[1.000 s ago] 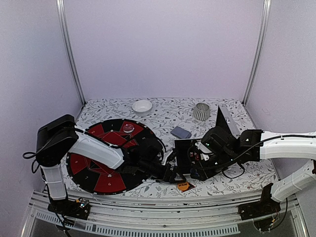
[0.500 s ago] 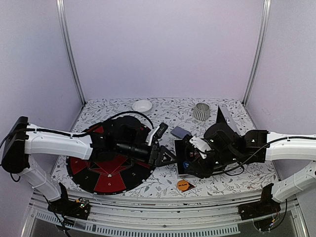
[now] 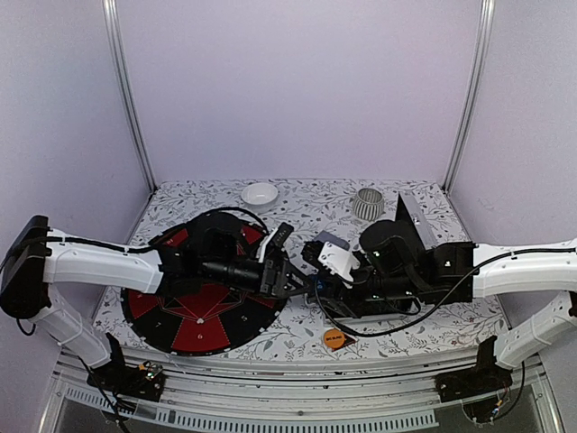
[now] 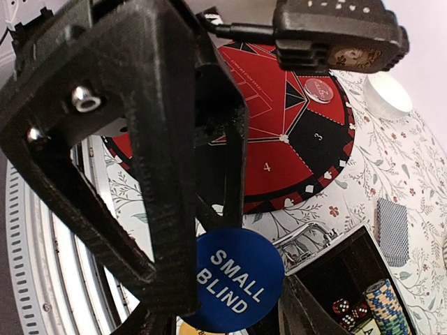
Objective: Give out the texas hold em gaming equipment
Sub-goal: Pass from the right arm to the left
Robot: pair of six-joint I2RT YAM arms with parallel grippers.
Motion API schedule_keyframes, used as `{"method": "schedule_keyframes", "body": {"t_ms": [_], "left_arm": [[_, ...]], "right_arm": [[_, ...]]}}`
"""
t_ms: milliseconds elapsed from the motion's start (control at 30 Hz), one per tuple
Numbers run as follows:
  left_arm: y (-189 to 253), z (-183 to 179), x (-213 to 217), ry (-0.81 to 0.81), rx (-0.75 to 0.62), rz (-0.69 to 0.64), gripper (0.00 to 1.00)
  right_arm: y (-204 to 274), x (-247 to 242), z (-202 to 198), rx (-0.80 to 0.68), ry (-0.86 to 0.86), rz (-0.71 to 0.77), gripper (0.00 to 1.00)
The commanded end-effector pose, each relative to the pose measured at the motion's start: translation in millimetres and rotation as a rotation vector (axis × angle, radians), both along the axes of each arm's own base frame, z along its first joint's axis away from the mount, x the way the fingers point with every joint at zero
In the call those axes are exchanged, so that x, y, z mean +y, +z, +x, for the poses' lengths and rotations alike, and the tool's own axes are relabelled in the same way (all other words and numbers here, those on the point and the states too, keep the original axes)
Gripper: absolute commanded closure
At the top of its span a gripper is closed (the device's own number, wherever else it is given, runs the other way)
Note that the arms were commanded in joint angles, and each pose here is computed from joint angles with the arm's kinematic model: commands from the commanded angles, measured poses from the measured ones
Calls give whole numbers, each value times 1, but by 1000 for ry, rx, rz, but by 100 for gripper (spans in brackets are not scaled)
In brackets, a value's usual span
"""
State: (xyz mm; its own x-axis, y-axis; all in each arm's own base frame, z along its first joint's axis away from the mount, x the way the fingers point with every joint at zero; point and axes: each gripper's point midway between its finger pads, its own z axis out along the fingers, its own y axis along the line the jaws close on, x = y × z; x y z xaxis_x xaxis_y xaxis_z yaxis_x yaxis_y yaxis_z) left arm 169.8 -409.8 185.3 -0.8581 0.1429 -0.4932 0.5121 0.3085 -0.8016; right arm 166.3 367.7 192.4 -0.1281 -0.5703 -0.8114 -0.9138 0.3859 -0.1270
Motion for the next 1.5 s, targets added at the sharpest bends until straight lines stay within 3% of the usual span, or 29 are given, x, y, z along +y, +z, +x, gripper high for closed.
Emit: {"method": "schedule_keyframes", "body": {"t_ms": [0,400,667,867,933,1100,1300,1467], "left_arm": [[15,3,-2,-12,-12,-68,28],[5,11,2,2,7,-50,62],[3,9,3,-7,7,-39,99],[5,7,10,-1,-13,-25,100],[6,10,12,16,-30,-15,100],[13,19,18,46,-58,-14,100],[12,56,54,170,-91,41,100],[5,112,135,403,-97,133,100]], "right_arm": [[10,13,7,-86,23,4,75],[14,23,7,-128,46,3,75],[12,24,11,-142,33,-11,75],[19,19,16,-160,-5,6,75],[21,19,16,-163,-9,14,69],[23,16,18,-174,-23,13,44],[36,10,16,-178,-32,51,0],[55,5,18,-157,-31,124,1]]}}
